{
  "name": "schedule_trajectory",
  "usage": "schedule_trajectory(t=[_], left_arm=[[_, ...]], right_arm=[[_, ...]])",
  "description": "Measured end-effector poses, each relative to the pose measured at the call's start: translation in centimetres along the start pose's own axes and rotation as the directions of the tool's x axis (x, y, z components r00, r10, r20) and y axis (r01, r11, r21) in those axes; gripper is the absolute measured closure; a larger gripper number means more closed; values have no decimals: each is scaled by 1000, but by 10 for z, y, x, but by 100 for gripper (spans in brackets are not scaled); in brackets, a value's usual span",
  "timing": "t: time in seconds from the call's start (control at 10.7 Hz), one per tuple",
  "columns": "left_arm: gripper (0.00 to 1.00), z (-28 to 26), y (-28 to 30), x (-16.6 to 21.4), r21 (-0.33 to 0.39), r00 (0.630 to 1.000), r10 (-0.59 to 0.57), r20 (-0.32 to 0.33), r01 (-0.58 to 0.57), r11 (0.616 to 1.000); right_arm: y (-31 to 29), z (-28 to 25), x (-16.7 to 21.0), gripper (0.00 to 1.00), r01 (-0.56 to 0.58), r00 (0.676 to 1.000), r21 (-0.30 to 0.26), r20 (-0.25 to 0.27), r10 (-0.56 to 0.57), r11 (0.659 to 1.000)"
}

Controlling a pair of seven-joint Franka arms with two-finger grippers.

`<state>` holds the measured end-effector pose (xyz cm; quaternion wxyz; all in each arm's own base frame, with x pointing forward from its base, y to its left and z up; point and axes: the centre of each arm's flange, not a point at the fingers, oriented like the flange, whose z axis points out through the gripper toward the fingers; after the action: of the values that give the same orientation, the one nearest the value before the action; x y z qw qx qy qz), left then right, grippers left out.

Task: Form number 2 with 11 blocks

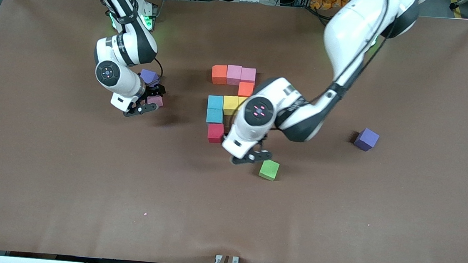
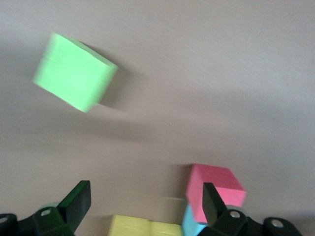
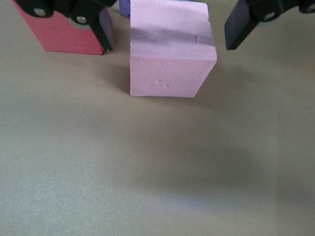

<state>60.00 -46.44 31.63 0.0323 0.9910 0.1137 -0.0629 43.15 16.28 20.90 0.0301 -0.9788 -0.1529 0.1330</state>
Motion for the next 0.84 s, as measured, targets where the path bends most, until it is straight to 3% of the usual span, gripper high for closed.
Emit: schedule_trajectory(t=[0.19,0.47,0.75,0.84], left_arm=[[0,-1,-23,18,32,998,59,21,-59,998],[0,11,-37,30,82,967,255,12,-255,963],[0,20,-55,50,86,876,481,32,-482,872],[0,26,-63,58,79,849,526,36,-527,846]], right_arm=[[0,2,-1,0,0,1000,0,4,0,1000],[1,8,-1,0,-1,1000,2,15,1,1000],[1,16,-1,1,-3,1000,4,20,3,1000],[1,17,-1,12,-3,1000,5,21,3,1000]])
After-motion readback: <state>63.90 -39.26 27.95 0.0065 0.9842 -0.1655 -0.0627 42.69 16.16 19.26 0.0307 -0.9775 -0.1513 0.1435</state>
